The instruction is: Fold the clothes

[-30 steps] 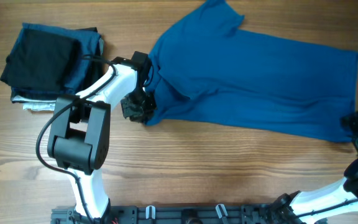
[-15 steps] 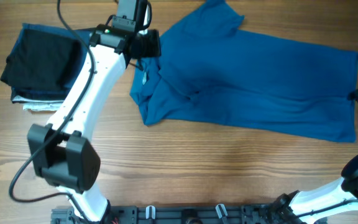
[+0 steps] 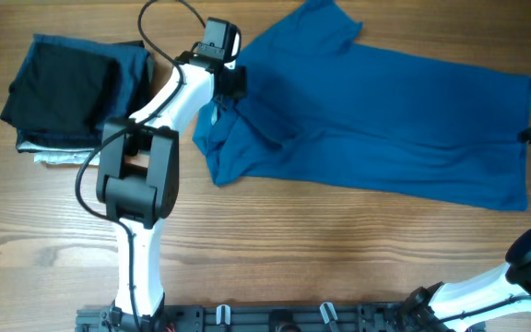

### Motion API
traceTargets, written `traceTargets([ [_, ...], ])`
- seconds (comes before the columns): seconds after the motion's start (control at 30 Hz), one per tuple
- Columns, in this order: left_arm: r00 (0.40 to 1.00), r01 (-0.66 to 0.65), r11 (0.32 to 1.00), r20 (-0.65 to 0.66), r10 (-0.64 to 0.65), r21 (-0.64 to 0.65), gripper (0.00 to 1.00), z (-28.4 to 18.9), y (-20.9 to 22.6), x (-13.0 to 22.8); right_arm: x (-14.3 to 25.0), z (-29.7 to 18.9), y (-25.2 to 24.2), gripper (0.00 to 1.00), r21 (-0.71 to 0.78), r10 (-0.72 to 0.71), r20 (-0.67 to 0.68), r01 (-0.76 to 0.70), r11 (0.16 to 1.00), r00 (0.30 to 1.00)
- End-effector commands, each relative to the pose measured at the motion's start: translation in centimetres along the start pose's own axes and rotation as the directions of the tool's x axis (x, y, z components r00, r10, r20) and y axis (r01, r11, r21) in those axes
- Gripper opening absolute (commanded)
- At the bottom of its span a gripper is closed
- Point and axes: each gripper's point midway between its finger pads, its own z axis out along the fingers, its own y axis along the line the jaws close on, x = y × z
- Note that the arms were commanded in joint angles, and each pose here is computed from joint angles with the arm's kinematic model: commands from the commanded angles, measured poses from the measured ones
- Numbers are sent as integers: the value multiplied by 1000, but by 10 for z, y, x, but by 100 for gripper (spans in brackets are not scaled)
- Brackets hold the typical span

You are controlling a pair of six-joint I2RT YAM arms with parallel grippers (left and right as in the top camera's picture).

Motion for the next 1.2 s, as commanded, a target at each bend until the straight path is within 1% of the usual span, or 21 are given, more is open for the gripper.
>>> traceTargets([
  [0.0, 1000, 4, 998, -30, -6, -65, 41, 15, 25, 9, -7, -14, 9, 100, -32, 2, 38, -1, 999, 999],
  [0.1, 997, 29, 992, -70, -38, -122, 42, 16, 46, 19, -7, -14, 9, 99, -32, 3, 38, -1, 999, 999],
  [0.2, 981, 145, 976, -103, -163, -161, 39, 13, 68, 30, -8, -14, 9, 99, -33, 2, 41, -1, 999, 999],
  [0.3, 964, 205, 961, -130, -231, -186, 38, 11, 77, 39, -8, -14, 9, 99, -33, 2, 41, -1, 999, 999],
  [0.5, 922, 272, 932, -213, -324, -239, 32, 4, 80, 66, -10, -14, 10, 99, -36, 2, 48, 0, 999, 999],
  [0.63, 919, 294, 926, -196, -341, -236, 32, -7, 76, 60, -11, -14, 10, 99, -38, 1, 55, 1, 999, 999],
  [0.73, 939, 301, 935, -112, -325, -190, 36, -36, 66, 32, -12, -14, 10, 100, -39, 0, 58, 2, 999, 998],
  [0.8, 955, 290, 946, -24, -296, -143, 41, -57, 57, 7, -12, -14, 10, 99, -39, 0, 58, 2, 999, 998],
  [0.83, 961, 276, 955, 42, -273, -110, 45, -73, 51, -12, -12, -14, 10, 99, -39, 0, 58, 2, 999, 998],
  [0.9, 953, 277, 959, 143, -266, -63, 49, -97, 43, -38, -12, -14, 10, 99, -39, 0, 58, 2, 999, 998],
  [0.97, 932, 275, 961, 249, -263, -12, 50, -120, 37, -65, -12, -14, 10, 99, -39, 0, 58, 2, 999, 998],
  [1.03, 919, 258, 964, 294, -264, 59, 48, -131, 26, -80, -12, -14, 10, 99, -39, 0, 58, 2, 999, 998],
  [1.07, 917, 249, 964, 298, -264, 90, 45, -132, 21, -83, -12, -14, 10, 99, -39, 0, 58, 2, 999, 998],
  [1.1, 914, 244, 962, 303, -269, 118, 38, -133, 16, -87, -12, -14, 10, 100, -39, 0, 58, 2, 999, 998],
  [1.13, 909, 238, 958, 310, -277, 160, 34, -135, 10, -92, -12, -14, 10, 99, -39, 0, 58, 2, 999, 998],
  [1.17, 903, 208, 951, 329, -276, 226, 35, -141, -2, -101, -12, -14, 10, 100, -39, 0, 58, 2, 999, 998],
])
